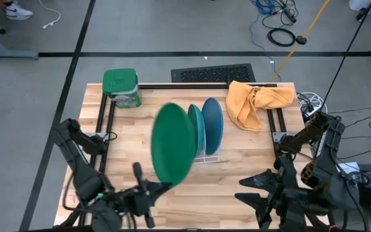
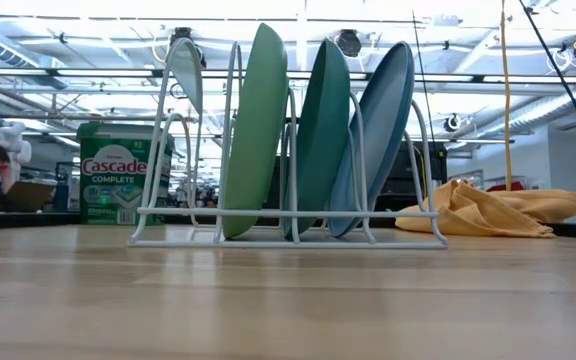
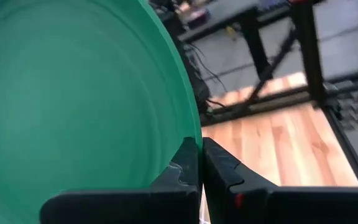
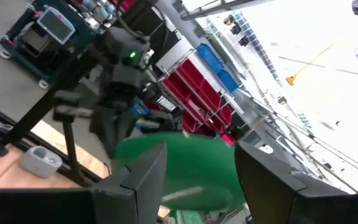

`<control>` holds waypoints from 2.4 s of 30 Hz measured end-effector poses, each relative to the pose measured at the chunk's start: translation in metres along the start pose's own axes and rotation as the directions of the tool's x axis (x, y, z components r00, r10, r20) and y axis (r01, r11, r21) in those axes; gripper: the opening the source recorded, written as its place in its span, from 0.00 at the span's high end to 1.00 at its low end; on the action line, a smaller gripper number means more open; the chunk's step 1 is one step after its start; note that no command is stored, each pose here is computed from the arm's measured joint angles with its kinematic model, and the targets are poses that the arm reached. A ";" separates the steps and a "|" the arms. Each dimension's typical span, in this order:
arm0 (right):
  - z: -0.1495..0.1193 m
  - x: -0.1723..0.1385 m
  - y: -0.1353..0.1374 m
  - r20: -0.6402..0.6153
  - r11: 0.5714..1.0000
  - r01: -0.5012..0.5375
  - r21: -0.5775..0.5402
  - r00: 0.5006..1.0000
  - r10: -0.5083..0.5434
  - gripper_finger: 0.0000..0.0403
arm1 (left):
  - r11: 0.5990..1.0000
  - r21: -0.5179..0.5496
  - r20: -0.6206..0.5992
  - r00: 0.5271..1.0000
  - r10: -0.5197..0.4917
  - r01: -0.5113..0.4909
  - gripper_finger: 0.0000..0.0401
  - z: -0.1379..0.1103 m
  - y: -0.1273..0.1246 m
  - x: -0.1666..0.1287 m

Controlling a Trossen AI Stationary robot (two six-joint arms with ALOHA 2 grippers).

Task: Sort dishes
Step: Put the green plate into the dish rack

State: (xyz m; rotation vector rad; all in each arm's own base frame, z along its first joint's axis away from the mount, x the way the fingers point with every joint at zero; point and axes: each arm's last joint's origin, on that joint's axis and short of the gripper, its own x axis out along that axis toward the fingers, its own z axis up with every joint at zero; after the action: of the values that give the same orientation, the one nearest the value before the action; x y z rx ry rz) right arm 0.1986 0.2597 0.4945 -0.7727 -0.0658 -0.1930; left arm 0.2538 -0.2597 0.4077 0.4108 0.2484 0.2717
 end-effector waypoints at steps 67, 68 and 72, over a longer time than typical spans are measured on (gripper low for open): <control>-0.032 0.013 0.043 -0.145 0.980 -0.164 0.113 0.973 0.180 0.55 | 0.670 -0.742 0.210 0.951 0.226 0.005 0.66 -0.192 0.084 0.037; -0.032 0.013 0.043 -0.145 0.980 -0.164 0.113 0.973 0.180 0.55 | 0.671 -0.742 0.210 0.951 0.226 0.004 0.65 -0.193 0.084 0.037; -0.032 0.013 0.043 -0.145 0.980 -0.164 0.114 0.973 0.180 0.55 | 0.668 -0.745 0.209 0.951 0.226 0.005 0.62 -0.193 0.084 0.037</control>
State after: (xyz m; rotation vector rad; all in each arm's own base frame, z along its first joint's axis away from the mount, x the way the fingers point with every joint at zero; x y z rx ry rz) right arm 0.2191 0.2659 0.4438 -0.6562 0.1372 -0.0832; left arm 0.2151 -0.1054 0.2655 -0.3615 -0.1902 0.4061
